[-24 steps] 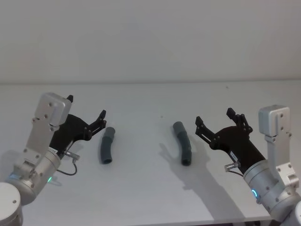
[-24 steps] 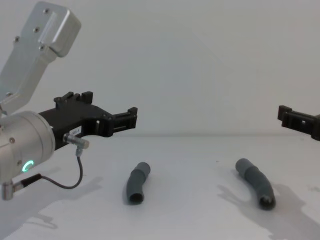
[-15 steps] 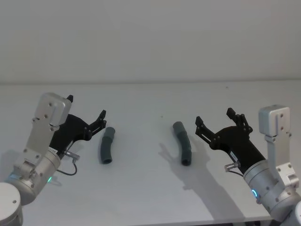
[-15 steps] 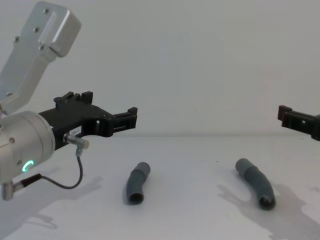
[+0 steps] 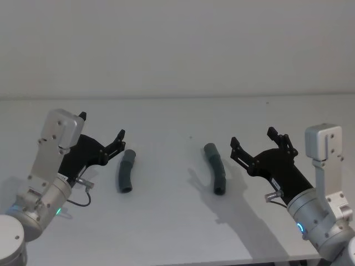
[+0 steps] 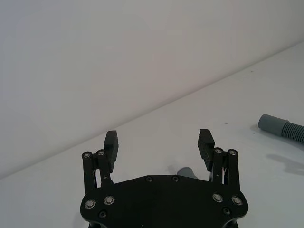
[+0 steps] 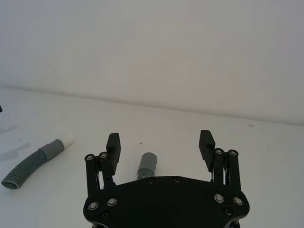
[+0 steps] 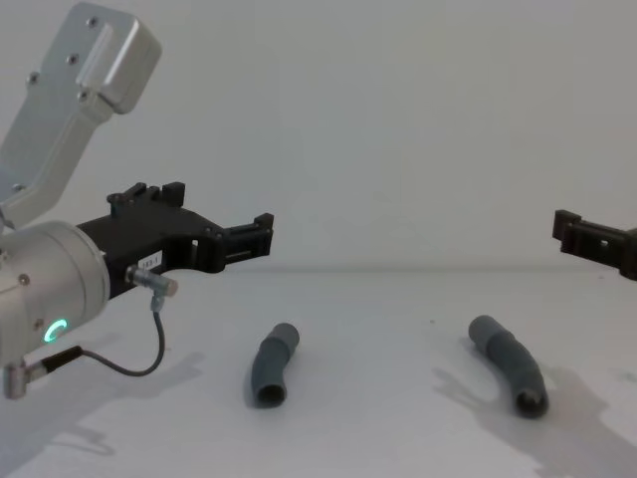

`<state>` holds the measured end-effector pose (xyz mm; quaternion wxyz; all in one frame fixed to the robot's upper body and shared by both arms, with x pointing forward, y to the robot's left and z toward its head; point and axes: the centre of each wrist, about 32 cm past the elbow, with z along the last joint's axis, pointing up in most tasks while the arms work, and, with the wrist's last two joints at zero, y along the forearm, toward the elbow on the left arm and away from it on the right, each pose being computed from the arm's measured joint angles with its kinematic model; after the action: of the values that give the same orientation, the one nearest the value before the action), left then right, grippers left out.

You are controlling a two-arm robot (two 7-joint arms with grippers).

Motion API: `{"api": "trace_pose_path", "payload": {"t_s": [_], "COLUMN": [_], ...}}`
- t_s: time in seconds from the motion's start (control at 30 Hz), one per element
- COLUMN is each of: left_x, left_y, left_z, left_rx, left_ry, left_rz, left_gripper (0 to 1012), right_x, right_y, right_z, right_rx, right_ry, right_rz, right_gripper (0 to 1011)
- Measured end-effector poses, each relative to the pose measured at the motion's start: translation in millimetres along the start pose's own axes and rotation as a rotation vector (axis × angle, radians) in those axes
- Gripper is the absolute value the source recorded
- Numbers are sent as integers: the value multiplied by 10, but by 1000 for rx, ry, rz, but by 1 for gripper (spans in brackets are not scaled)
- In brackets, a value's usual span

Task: Use both hands to pick up one end of the pipe from the table, align the ends, and insert them.

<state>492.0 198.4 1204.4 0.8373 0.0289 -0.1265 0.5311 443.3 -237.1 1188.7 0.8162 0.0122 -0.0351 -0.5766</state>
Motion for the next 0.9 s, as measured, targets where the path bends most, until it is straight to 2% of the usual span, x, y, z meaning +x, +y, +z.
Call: {"api": "trace_pose_path", "payload": {"t_s": [0.9], "left_x": [0], "left_y": [0], "left_z": [0], "left_rx": [0], "left_ry": [0], "left_rz": [0], "left_gripper": [1001], "right_x": [0], "right_y": [0], "right_z": [0], "right_rx": [0], "right_ry": [0], "right_rz": [0], "right_gripper": [1004]}}
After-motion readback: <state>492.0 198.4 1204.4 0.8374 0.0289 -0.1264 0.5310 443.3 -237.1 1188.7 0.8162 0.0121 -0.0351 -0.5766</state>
